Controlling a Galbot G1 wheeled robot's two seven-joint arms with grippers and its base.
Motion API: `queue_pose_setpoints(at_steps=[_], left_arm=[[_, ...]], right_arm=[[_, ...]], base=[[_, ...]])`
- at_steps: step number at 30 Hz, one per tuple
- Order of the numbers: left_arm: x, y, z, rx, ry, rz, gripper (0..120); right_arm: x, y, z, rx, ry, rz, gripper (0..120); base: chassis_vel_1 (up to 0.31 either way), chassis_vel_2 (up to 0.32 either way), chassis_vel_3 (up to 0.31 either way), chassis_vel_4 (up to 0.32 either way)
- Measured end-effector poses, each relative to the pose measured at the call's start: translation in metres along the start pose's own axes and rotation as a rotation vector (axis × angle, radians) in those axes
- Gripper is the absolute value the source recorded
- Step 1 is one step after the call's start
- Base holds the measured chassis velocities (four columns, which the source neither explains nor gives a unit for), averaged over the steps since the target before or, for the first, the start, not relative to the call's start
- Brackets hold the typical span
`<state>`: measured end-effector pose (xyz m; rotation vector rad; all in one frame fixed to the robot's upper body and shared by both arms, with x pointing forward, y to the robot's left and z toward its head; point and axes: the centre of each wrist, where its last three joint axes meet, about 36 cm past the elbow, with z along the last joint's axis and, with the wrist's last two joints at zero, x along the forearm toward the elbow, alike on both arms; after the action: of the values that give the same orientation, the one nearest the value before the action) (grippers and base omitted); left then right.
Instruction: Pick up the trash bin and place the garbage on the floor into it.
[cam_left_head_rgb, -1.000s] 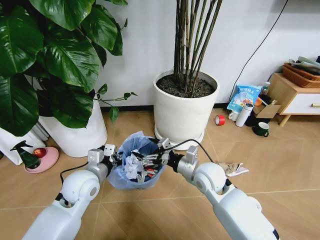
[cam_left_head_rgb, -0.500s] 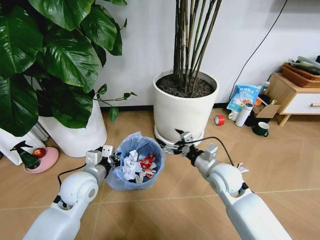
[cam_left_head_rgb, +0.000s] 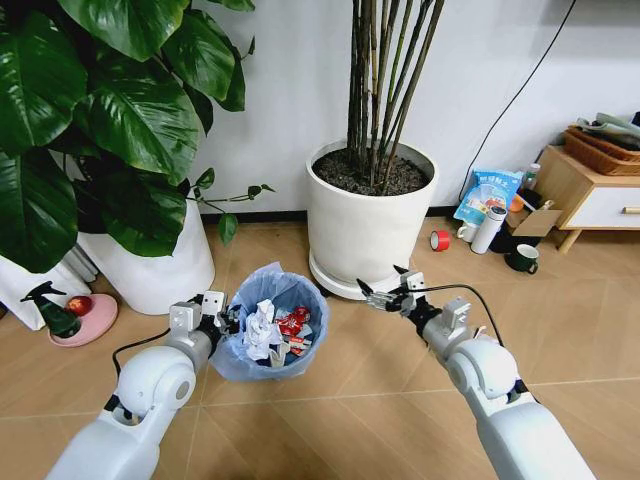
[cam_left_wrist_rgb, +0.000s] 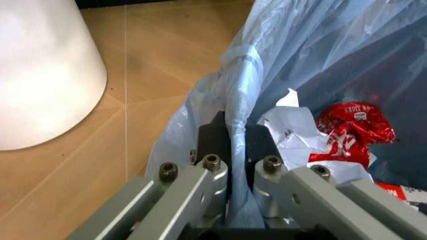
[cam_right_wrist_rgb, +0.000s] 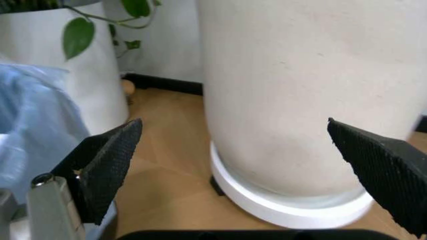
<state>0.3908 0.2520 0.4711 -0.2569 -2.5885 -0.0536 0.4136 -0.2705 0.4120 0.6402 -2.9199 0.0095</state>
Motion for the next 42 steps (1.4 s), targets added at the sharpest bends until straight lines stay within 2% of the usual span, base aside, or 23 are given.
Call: queue_pose_setpoints(at_steps=[13,34,42], left_arm=[[0.002,-0.002,0.003,-0.002,0.003,0.001,0],[0.003,-0.003,0.002,-0.007,0.002,0.004,0],[0.003,-0.004,0.002,-0.005,0.0,0.006,0]], right_arm=[[0.016,-0.017,0.025,-0.003,0.026,0.058,100],[0.02,-0.035,0.047,-0.005,0.052,0.098,100],[0.037,-0.048,0.065,0.033,0.086,0.112,100]], base=[[-0.055,-0.058,0.061,0.051],[-0.138,-0.137,0.141,0.133],[-0.113,-0.111,0.11,0.093]])
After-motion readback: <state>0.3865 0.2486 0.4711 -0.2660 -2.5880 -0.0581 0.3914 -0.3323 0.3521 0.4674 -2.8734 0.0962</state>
